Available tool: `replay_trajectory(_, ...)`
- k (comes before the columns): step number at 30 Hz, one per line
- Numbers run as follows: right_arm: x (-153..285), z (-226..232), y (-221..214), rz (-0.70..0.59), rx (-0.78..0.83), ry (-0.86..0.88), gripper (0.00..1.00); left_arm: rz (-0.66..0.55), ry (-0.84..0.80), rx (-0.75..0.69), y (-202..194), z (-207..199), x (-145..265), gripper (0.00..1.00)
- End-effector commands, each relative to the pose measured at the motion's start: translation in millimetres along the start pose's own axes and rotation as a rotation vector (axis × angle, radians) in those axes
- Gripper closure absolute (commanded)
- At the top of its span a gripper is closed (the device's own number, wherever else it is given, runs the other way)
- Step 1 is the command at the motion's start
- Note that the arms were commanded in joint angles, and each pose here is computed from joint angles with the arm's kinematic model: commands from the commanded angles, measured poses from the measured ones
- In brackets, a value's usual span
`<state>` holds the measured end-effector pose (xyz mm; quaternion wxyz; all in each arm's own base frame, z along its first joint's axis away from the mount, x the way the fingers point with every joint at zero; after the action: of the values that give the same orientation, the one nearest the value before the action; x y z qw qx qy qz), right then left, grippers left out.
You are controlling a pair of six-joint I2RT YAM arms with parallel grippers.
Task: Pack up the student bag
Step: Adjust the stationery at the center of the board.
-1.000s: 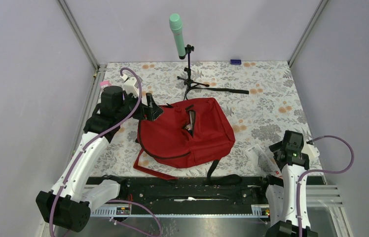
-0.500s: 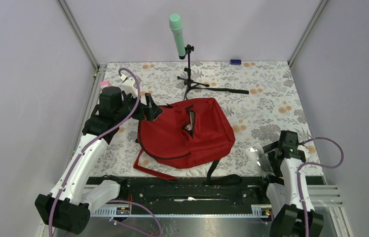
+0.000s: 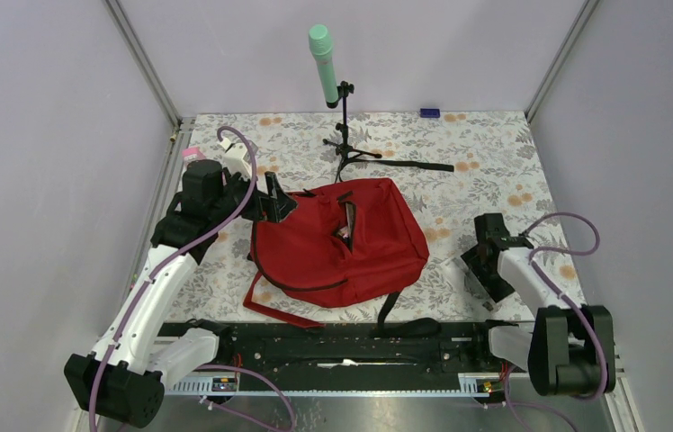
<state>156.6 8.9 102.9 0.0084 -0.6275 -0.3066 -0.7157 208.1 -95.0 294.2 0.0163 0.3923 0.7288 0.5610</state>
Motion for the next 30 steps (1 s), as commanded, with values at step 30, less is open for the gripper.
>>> replay_trajectory(30,22,20,62,-0.119,-0.101,0.22,0.0,-0.023,0.016,-0.033,1,4,-4,0.09)
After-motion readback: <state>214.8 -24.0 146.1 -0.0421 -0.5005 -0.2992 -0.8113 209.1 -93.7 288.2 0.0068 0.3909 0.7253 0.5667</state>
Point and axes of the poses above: each gripper's point midway between its finger pads, its own x axis back along the fingers, its own z axis along the line the jaws close on, y = z × x, the point moved 10 cm from there along x, back along the fingers, and after that the axes turned 2 degrees about -x, right-handed, at the moved point
